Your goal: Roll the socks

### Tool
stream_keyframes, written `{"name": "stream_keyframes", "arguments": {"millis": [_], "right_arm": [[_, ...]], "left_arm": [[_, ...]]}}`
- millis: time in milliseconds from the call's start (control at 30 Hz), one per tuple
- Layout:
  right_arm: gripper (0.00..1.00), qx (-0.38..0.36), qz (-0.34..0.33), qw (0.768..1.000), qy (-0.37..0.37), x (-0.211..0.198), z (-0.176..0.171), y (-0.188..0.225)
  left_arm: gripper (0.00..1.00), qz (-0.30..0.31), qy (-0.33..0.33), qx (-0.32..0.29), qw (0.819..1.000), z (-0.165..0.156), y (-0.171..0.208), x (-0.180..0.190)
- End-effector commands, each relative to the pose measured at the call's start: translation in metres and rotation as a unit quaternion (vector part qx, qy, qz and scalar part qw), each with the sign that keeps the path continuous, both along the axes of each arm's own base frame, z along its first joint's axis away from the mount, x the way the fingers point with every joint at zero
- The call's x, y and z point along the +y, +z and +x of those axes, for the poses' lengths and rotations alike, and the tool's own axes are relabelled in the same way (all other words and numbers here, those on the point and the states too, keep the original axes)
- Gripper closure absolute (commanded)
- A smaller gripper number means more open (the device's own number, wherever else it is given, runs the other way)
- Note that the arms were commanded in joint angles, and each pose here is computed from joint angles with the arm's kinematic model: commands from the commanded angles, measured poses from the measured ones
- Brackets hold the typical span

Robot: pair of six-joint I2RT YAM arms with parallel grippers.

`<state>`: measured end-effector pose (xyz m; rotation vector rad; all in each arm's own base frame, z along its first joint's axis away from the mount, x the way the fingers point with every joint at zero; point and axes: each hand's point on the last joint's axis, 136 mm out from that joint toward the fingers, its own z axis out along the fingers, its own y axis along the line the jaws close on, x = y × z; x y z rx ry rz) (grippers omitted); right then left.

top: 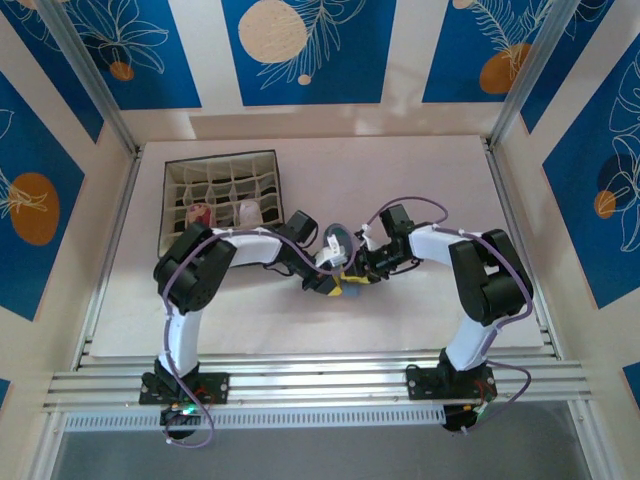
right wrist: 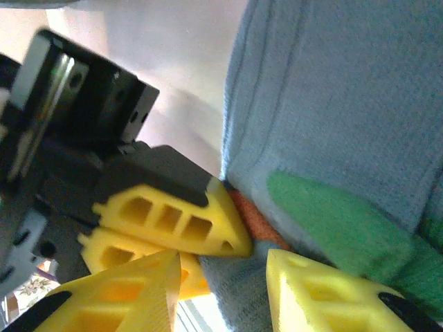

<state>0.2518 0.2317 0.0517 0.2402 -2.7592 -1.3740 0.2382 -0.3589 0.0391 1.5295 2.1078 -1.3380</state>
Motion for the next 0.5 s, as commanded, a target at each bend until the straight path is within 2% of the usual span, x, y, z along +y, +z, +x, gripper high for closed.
{"name": "stream_keyframes", "arguments": {"millis": [0, 167, 300, 467], "right_arm": [[0.62, 0.005, 0.017, 1.0, 0.015, 0.002, -0.013, 0.001], [0.61, 0.016, -0.016, 1.0, 0.008, -0.005, -0.02, -0.013], [0.66, 0.029, -0.036, 0.999, 0.01, -0.004, -0.021, -0.023], [0.92, 0.047, -0.075, 0.996, 0.01, -0.007, -0.021, -0.034]], "left_arm": [[1.0, 0.094, 0.061, 0.114, 0.987, -0.008, -0.039, 0.029], [1.0, 0.112, 0.104, 0.15, 0.977, 0.003, -0.048, 0.034], [1.0, 0.119, 0.114, 0.16, 0.973, 0.005, -0.051, 0.034], [1.0, 0.119, 0.122, 0.144, 0.975, 0.008, -0.047, 0.036]]}}
